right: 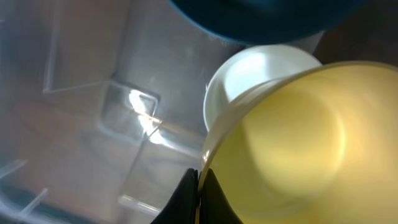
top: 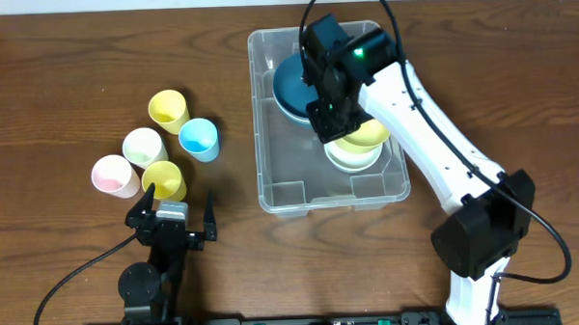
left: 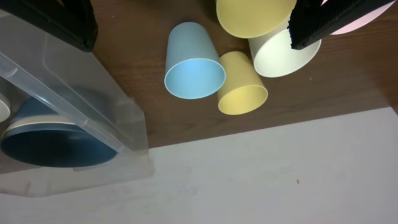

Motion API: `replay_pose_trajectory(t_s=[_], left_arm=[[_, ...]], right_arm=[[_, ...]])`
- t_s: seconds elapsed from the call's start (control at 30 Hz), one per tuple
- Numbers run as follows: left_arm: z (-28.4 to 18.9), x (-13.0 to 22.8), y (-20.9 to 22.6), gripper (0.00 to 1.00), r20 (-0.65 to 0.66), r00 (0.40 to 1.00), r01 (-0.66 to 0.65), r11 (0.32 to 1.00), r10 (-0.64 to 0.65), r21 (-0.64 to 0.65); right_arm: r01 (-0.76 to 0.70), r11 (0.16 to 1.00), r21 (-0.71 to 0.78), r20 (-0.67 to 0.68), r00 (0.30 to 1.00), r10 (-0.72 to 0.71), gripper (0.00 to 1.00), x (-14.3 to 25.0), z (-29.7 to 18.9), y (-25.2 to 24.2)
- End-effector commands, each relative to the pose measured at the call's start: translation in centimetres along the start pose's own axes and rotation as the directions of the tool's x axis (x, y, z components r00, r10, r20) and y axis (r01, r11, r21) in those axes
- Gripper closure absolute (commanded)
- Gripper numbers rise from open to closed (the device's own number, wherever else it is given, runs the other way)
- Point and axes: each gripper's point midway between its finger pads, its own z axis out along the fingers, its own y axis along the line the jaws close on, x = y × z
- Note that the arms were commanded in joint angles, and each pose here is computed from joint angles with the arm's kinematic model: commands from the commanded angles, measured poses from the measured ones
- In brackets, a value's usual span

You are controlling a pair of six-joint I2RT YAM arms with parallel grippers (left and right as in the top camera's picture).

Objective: Pack container
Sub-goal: 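Carry the yellow bowl into the container over the white bowls, then lower the yellow bowl onto the white bowls and open the gripper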

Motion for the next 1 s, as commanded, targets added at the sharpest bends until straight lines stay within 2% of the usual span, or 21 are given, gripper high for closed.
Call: replay_pose_trajectory(t_s=[0.0, 0.2, 0.5, 0.77, 0.97], left_arm=[[0.1, 1.5, -0.3, 0.02, -0.042, 0.999, -0.003, 1.000, 0.004, 0.015], [0.1, 1.5, -0.3, 0.02, -0.042, 0.999, -0.003, 1.000, 0.004, 0.015], [0.1, 1.5, -0.3, 0.02, -0.042, 0.999, -0.003, 1.000, 0.004, 0.015], [0.1, 1.5, -0.3, 0.02, -0.042, 0.999, -0.003, 1.000, 0.004, 0.015], [0.1, 1.5, -0.3, 0.02, -0.042, 0.999, -0.003, 1.000, 0.004, 0.015]], right_arm=[[-0.008, 1.000, 0.013, -0.009, 1.000, 0.008, 0.99, 0.0, 1.6, 0.0], [-0.007, 1.000, 0.009, 0.014, 1.000, 0.007, 0.99, -0.6, 3.3, 0.0], [-0.009, 0.998, 0.055, -0.028, 1.000, 0.011, 0.99, 0.8, 6.2, -1.1], [-0.009, 0.999, 0.053, -0.019, 1.000, 0.011, 0.92, 0.8, 7.4, -1.2], [-0.009, 0.999, 0.051, 0.002, 1.000, 0.009, 0.73, 0.3, 7.4, -1.1]])
